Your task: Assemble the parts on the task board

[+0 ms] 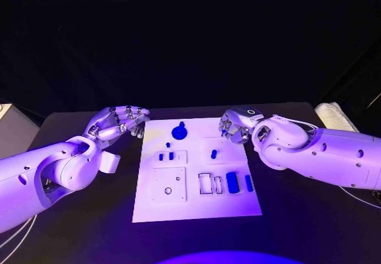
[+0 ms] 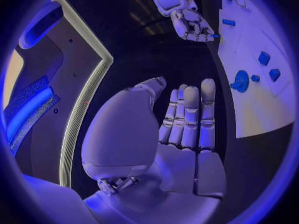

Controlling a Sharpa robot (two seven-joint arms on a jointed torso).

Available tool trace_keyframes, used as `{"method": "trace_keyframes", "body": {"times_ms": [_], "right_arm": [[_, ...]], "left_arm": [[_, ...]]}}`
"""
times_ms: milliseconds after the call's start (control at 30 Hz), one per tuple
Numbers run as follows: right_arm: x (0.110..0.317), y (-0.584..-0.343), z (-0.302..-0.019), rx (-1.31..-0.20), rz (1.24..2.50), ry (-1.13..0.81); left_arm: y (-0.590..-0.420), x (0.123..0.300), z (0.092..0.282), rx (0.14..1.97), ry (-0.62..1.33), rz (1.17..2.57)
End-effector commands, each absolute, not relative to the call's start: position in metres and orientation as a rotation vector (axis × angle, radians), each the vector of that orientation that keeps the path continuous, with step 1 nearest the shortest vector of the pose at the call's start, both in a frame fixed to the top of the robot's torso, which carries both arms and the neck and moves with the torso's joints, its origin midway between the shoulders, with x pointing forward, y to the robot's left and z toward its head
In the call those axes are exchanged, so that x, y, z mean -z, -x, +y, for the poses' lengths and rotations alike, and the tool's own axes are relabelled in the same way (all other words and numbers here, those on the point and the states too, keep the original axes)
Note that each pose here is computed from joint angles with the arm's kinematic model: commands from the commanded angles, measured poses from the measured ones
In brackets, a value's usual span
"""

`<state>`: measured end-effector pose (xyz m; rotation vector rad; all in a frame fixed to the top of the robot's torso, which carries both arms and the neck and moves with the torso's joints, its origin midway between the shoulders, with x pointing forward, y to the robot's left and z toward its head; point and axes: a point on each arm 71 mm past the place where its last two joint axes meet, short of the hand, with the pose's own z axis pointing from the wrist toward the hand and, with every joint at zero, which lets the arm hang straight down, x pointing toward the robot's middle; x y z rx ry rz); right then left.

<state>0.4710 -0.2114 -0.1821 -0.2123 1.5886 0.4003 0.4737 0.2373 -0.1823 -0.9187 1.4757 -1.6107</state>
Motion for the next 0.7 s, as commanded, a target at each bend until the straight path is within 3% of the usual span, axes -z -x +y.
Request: {"method": "trace_keyframes", "body": {"times_ms": [33,367,700], "right_arm": [[0.178,-0.465,-0.205,-0.472,1.571,0.176],[0.178,-0.426,-0.153,-0.677,1.589,0.244],[0.198,-0.413,-0.114,-0.754,1.62,0.353]], "left_arm": [[-0.474,0.182,0.237,1.614,0.927,1.466],[-0.472,0.182,0.233,1.615,0.939,1.469],[-0.471,0.183,0.224,1.632,0.945,1.475]]}}
